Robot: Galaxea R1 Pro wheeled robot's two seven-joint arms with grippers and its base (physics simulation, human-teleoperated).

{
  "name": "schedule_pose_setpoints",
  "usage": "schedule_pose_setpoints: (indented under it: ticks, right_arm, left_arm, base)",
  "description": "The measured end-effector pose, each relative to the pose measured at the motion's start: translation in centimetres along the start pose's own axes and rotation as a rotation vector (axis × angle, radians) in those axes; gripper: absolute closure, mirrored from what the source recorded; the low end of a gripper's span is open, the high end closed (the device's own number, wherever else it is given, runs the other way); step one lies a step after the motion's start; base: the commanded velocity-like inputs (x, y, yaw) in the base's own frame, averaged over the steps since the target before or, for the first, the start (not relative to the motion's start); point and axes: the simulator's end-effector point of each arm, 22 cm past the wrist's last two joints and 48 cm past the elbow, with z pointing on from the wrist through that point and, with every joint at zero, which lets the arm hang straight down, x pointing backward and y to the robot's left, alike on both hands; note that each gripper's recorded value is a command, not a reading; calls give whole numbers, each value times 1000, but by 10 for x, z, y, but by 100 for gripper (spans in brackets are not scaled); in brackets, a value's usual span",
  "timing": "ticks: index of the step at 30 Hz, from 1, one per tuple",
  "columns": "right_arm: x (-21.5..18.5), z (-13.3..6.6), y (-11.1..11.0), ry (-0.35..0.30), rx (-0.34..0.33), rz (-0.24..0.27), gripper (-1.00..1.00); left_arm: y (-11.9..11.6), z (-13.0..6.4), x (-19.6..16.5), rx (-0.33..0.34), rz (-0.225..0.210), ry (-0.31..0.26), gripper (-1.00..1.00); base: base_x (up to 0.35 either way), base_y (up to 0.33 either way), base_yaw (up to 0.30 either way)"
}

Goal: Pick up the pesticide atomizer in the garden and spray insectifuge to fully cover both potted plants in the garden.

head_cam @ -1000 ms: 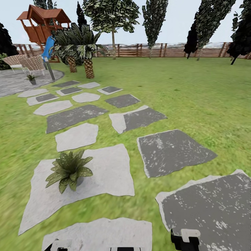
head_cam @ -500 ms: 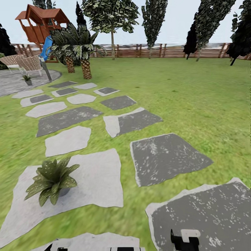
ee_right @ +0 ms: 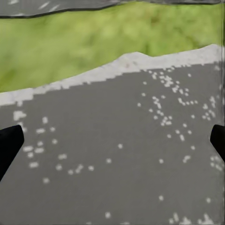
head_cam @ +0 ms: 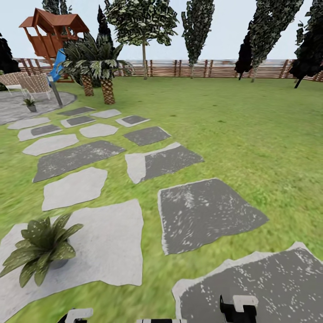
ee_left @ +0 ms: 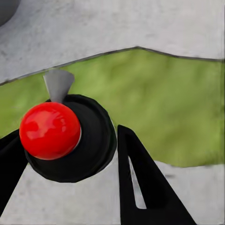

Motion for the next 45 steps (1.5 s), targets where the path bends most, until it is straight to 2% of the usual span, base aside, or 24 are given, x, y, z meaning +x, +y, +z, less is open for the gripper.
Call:
schedule_pose_setpoints:
  ticks: [13,21,30,38,45]
  right_arm:
    - [-1,0,0,-1,3,4,-100]
    - [-1,-2,9,-1,-8,12,-100]
    - [-1,-2,10,0,-13,11,-100]
    - [-1,-2,10,0,-12,11,-100]
    - [-1,-2,10,0,-11,11,-100]
  left_arm:
    - [1,0,0,-2,1,-1,100]
    - [2,0,0,-3,0,-1,100]
    - [2,0,0,-4,0,-1,100]
    - [1,0,0,-3,-3,0,100]
    - [3,0,0,-7,-9,-1,100]
  base:
    - [254,-244,0]
    - [288,-201,0]
    - [337,-26,18]
    - [341,-30,247]
    - [341,-104,33]
